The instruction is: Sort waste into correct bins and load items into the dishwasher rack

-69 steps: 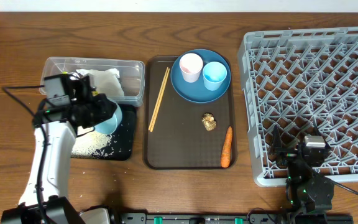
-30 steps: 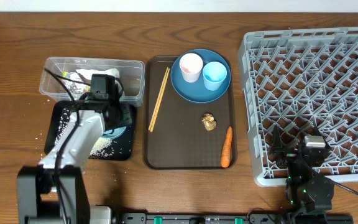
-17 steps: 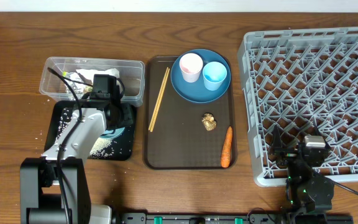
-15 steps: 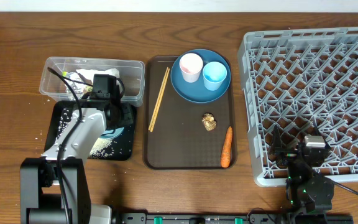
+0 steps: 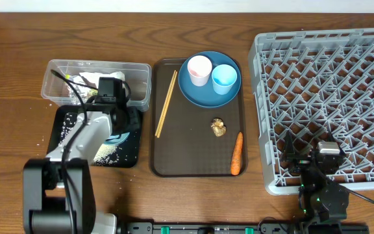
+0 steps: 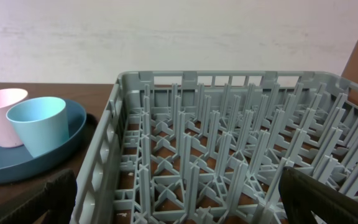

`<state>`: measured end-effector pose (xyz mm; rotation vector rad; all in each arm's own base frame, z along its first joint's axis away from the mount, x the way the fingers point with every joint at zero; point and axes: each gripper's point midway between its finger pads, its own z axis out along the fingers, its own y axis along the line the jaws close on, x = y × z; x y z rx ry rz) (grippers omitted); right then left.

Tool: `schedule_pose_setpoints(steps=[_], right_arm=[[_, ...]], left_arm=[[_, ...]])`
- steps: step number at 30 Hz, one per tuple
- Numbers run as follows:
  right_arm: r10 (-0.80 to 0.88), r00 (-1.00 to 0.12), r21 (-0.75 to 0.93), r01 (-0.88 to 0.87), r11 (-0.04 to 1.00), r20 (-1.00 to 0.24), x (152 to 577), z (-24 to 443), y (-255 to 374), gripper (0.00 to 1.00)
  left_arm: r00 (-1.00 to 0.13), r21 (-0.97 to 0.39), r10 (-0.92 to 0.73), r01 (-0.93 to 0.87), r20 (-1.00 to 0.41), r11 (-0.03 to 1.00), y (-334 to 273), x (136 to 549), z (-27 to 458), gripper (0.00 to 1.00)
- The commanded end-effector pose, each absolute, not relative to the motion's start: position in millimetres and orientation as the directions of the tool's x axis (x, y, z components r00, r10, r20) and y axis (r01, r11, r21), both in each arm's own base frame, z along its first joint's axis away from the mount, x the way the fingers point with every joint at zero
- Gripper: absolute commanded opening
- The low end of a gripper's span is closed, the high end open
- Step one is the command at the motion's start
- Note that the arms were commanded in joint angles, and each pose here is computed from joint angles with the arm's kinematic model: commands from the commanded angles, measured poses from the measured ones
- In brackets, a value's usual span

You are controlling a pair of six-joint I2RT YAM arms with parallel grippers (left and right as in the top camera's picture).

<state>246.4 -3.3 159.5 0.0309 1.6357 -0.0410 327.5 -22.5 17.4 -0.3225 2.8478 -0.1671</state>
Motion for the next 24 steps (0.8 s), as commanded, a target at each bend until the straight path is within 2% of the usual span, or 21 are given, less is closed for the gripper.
schedule_pose_setpoints(steps=[1,2,3,5,11,18,24], right_arm=[[0.0,-0.069,-0.005,0.062,0.998,-0.998,246.3,158.1,-6.6,0.99],[0.0,-0.069,-0.005,0.062,0.998,-0.998,246.3,158.1,-6.6,0.99],[0.0,-0.069,-0.005,0.062,0.998,-0.998,246.3,158.2,-6.6,0.99],[0.0,-0.069,-0.005,0.062,0.998,-0.998,246.3,158.2,-6.6,0.99],[0.0,-0.069,-0.005,0.062,0.998,-0.998,246.3,158.2,-6.6,0.99],[0.0,-0.069,-0.005,0.062,0.998,-0.998,246.3,158.2,-6.6,0.99],[0.0,-0.069,-0.005,0.062,0.998,-0.998,246.3,158.2,-6.6,0.99]], left_arm=[[-0.941,-0.13,-0.247,-0.222,-0.229,0.966,-20.8,323.8,8.0,0.19],[-0.94,-0.132,-0.247,-0.221,-0.236,0.966,-20.8,325.1,9.3,0.19],[-0.939,-0.133,-0.247,-0.22,-0.241,0.966,-20.9,326.2,11.1,0.11],[-0.933,-0.139,-0.247,-0.217,-0.263,0.966,-20.9,330.8,18.8,0.06],[-0.897,-0.165,-0.248,-0.199,-0.366,0.966,-21.3,343.5,55.1,0.06],[-0.849,-0.193,-0.276,-0.21,-0.45,0.959,-11.2,334.4,101.3,0.06],[-0.803,-0.41,-0.358,-0.156,-0.477,0.898,-11.6,326.1,144.8,0.06]])
